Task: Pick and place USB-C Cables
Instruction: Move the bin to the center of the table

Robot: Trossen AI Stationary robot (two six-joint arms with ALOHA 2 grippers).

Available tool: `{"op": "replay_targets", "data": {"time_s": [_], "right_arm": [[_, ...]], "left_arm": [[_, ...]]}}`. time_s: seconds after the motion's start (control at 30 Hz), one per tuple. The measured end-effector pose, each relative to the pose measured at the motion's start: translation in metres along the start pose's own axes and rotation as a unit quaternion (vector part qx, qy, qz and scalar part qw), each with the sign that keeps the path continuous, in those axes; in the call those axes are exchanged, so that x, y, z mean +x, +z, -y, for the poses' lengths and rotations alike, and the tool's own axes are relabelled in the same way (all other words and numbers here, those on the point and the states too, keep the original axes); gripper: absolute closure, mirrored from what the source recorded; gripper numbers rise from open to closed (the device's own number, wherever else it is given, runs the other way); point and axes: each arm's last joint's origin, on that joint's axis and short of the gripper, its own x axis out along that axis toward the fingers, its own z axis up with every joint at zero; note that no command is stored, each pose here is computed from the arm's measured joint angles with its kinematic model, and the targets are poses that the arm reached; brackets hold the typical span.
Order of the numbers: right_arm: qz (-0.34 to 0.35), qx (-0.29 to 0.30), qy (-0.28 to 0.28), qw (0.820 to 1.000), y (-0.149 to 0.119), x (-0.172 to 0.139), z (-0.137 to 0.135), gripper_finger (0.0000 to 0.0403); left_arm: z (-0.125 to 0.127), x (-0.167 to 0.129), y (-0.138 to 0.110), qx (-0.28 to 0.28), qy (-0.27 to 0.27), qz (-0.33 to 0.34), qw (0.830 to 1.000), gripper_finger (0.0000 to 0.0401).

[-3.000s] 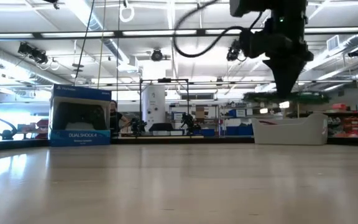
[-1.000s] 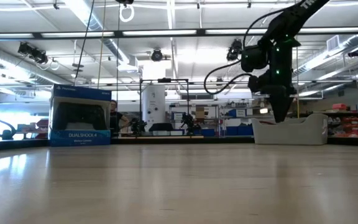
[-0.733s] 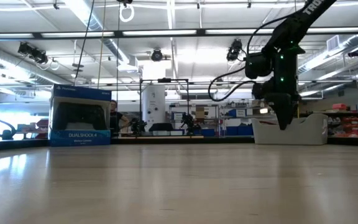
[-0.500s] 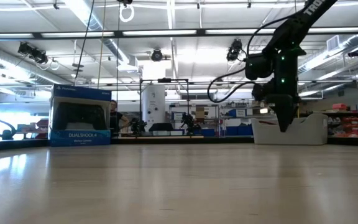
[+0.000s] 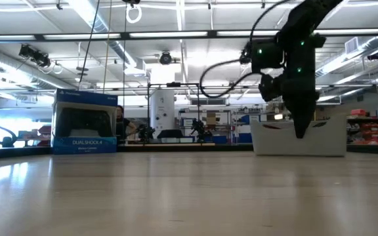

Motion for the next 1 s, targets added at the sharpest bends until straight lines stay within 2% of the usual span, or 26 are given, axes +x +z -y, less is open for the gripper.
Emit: {"op": "replay_targets", "data": {"time_s": [0.2, 0.3, 0.4, 0.5, 0.8, 1.0], "right_arm": [[0.020, -0.050, 0.043, 0.998, -0.018, 0.003, -0.069, 0.0398], [0.041, -0.073, 0.066, 0.994, -0.025, -0.001, -0.096, 0.0399], [0.066, -0.093, 0.074, 0.991, -0.027, -0.006, -0.114, 0.0400], [0.059, -0.106, 0.068, 0.990, -0.023, -0.002, -0.125, 0.0400], [0.022, -0.180, 0.047, 0.982, 0.026, 0.022, -0.159, 0.0400], [0.036, -0.225, 0.048, 0.972, 0.069, 0.022, -0.178, 0.0400]], "left_arm": [[0.001, -0.006, 0.004, 0.015, -0.004, 0.000, 1.000, 0.0301], [0.005, -0.017, 0.010, 0.028, -0.023, -0.002, 0.999, 0.0301], [0.009, -0.031, 0.017, 0.054, -0.041, 0.004, 0.998, 0.0301], [0.013, -0.045, 0.026, 0.074, -0.062, 0.015, 0.995, 0.0301], [0.018, -0.066, 0.039, 0.064, -0.092, 0.033, 0.993, 0.0303], [0.021, -0.068, 0.039, 0.057, -0.106, 0.036, 0.992, 0.0313]]}}
